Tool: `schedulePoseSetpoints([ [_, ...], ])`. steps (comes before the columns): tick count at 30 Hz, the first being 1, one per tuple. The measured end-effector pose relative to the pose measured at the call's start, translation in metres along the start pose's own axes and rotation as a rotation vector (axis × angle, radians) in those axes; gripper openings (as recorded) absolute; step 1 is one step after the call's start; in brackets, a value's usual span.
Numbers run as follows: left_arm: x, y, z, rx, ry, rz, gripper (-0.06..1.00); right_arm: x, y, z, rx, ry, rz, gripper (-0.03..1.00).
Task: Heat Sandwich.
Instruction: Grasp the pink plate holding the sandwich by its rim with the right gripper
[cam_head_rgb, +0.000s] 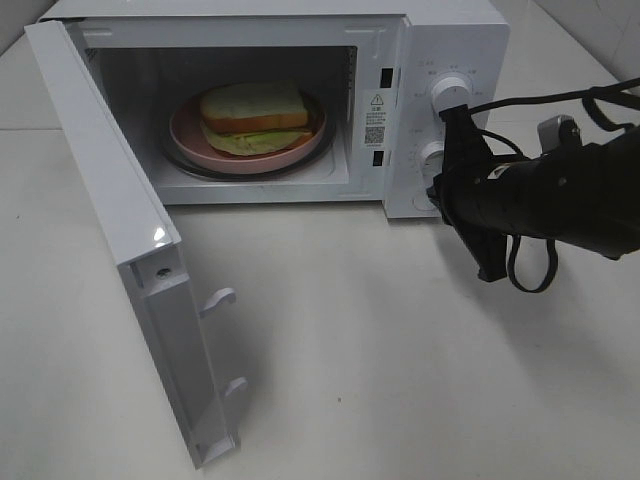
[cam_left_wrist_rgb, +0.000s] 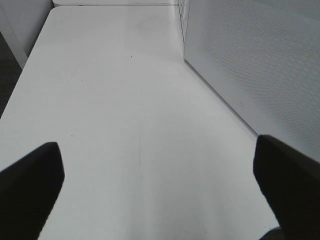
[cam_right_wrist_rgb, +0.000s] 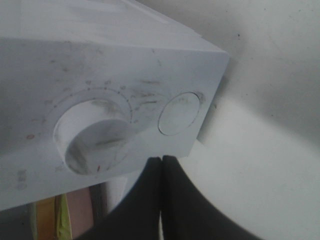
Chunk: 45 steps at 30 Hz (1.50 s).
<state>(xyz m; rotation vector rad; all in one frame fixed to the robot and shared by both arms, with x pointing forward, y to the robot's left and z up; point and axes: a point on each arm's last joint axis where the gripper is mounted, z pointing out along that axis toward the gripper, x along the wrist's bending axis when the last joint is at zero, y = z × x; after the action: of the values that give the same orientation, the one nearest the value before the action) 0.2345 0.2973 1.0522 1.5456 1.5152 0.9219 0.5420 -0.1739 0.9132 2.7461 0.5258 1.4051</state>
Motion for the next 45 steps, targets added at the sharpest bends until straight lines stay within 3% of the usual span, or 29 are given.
schedulePoseSetpoints([
  [9, 0.000, 0.000, 0.000, 0.000, 0.000, 0.000, 0.97, 0.004, -0.003, -0.026, 0.098, -0.052, -0.151, 0.01],
  [18, 0.000, 0.000, 0.000, 0.000, 0.000, 0.000, 0.97, 0.007, -0.010, -0.053, 0.277, -0.112, -0.426, 0.02],
  [22, 0.000, 0.000, 0.000, 0.000, 0.000, 0.000, 0.97, 0.007, -0.015, -0.071, 0.411, -0.147, -0.623, 0.02],
  [26, 0.000, 0.000, 0.000, 0.000, 0.000, 0.000, 0.97, 0.012, -0.016, -0.079, 0.480, -0.174, -0.749, 0.02],
  [27, 0.000, 0.000, 0.000, 0.000, 0.000, 0.000, 0.97, 0.015, -0.016, -0.085, 0.532, -0.215, -0.829, 0.02],
  [31, 0.000, 0.000, 0.000, 0.000, 0.000, 0.000, 0.97, 0.024, -0.013, -0.091, 0.574, -0.258, -0.935, 0.02],
  [36, 0.000, 0.000, 0.000, 0.000, 0.000, 0.000, 0.97, 0.039, -0.007, -0.104, 0.691, -0.333, -1.195, 0.03],
  [38, 0.000, 0.000, 0.000, 0.000, 0.000, 0.000, 0.97, 0.042, -0.007, -0.105, 0.710, -0.333, -1.232, 0.03],
  [42, 0.000, 0.000, 0.000, 0.000, 0.000, 0.000, 0.97, 0.054, -0.005, -0.114, 0.822, -0.282, -1.488, 0.03],
  [45, 0.000, 0.000, 0.000, 0.000, 0.000, 0.000, 0.97, 0.057, -0.004, -0.117, 0.854, -0.260, -1.577, 0.03],
])
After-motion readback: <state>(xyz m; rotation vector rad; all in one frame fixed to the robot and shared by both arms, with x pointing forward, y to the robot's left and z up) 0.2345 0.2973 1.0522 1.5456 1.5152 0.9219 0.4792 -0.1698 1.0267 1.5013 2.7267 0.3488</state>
